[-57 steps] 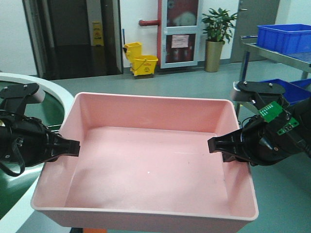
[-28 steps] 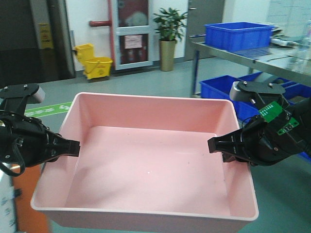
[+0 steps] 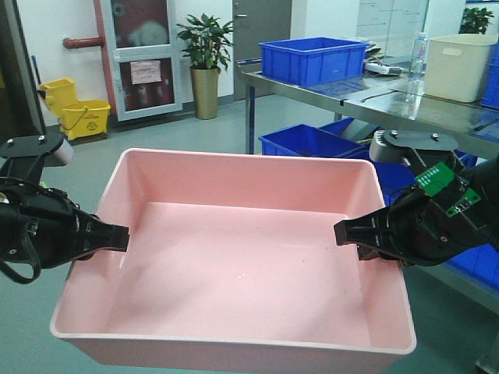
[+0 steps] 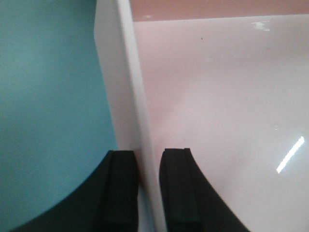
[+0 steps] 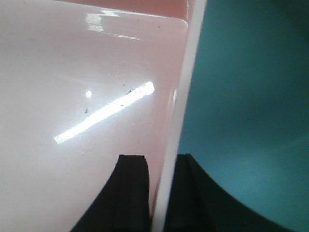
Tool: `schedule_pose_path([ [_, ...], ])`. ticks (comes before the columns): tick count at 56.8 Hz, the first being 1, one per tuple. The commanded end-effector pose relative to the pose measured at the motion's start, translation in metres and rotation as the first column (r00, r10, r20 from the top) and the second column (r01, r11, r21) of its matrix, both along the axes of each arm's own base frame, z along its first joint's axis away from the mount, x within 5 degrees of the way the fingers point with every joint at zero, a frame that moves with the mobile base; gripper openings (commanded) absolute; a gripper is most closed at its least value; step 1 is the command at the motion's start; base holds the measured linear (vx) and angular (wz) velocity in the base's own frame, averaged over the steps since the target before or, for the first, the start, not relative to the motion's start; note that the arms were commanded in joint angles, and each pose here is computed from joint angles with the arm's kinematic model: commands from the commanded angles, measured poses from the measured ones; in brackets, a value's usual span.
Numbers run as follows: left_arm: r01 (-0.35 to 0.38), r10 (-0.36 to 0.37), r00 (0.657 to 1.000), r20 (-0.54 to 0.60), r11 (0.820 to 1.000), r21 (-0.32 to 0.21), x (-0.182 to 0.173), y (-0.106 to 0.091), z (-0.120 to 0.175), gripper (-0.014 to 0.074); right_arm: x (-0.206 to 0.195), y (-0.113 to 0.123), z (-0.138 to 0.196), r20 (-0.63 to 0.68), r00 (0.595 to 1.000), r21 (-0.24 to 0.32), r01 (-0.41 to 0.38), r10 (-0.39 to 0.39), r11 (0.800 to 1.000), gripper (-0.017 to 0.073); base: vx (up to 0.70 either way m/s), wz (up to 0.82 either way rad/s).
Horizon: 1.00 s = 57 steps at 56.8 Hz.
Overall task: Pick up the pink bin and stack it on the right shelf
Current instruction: 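Hold the pink bin with both grippers while the base drives to the table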
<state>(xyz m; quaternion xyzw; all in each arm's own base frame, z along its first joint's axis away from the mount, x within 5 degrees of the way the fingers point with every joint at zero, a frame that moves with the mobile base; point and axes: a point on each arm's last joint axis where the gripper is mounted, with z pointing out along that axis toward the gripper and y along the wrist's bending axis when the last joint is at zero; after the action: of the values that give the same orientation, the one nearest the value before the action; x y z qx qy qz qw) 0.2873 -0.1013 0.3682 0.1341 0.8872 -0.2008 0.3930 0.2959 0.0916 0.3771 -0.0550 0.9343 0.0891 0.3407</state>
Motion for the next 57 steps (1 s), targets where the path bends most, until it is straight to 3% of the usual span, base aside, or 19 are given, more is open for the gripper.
schedule_pose_path([
  [1,0.0,0.007,0.994,0.11,0.998,-0.06,-0.008,-0.0001,0.0275,-0.0001,-0.0035,-0.0043,0.0278,0.16,0.987,0.018,-0.012,0.009,1.0,-0.0008,0.33,-0.14],
  [57,0.0,0.007,0.994,0.11,0.998,-0.06,-0.008,-0.0001,0.0274,-0.0001,-0.0039,-0.0044,0.0274,0.154,0.988,0.016,-0.012,0.009,1.0,-0.0008,0.44,0.02],
])
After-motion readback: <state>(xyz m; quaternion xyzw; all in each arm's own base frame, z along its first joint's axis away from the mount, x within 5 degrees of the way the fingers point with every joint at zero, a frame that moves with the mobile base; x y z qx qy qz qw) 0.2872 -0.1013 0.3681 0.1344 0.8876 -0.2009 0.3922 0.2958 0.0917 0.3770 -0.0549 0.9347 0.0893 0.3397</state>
